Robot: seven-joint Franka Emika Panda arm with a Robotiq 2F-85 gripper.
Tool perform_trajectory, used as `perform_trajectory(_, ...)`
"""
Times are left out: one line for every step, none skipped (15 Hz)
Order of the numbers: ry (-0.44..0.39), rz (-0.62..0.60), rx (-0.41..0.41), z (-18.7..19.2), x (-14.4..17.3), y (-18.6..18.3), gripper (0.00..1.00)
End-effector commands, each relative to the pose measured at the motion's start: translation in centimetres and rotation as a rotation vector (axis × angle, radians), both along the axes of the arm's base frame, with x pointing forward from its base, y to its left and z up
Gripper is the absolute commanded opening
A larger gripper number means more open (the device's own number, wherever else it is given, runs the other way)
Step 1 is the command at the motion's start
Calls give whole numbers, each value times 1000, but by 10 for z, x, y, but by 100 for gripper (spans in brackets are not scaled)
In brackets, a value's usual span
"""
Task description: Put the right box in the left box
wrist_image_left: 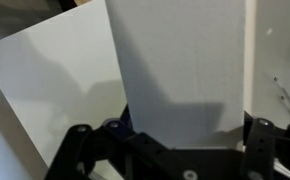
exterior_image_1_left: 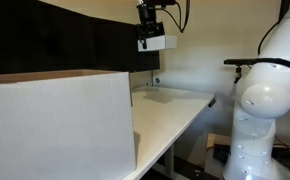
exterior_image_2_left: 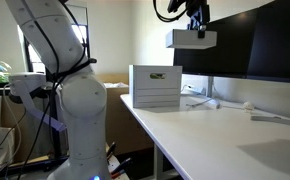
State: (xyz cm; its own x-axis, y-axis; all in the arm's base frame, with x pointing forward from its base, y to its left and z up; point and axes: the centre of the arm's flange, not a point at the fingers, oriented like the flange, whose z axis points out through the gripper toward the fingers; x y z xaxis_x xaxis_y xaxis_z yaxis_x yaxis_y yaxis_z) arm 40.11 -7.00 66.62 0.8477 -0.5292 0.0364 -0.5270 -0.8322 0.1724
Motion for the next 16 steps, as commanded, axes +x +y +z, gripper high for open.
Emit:
perform_trajectory(-11, 5, 36, 5, -8, 12, 62)
perform_trajectory(-13, 6, 42, 5, -8, 14, 62)
perform_trajectory(-15, 3, 50, 5, -8, 16, 62)
perform_trajectory(-20, 2, 56, 5, -9, 17, 62)
perform_trajectory(-21, -4, 68, 7, -7, 18, 62)
perform_trajectory(-23, -8, 80, 8, -7, 18, 62)
perform_trajectory(-16, 13, 52, 3, -1, 14, 87)
perform_trajectory(-17, 12, 58, 3, -1, 14, 87)
perform_trajectory(-18, 12, 60, 3, -1, 14, 87)
perform_trajectory(-18, 12, 60, 3, -1, 14, 87)
perform_trajectory(-18, 12, 61, 3, -1, 14, 87)
perform_trajectory(-18, 12, 61, 3, -1, 14, 87)
perform_trajectory(-18, 12, 61, 3, -1, 14, 87)
perform_trajectory(-18, 11, 61, 3, -1, 14, 87)
perform_trajectory(-18, 11, 61, 3, -1, 15, 62)
perform_trajectory(-19, 0, 65, 0, 0, 14, 62)
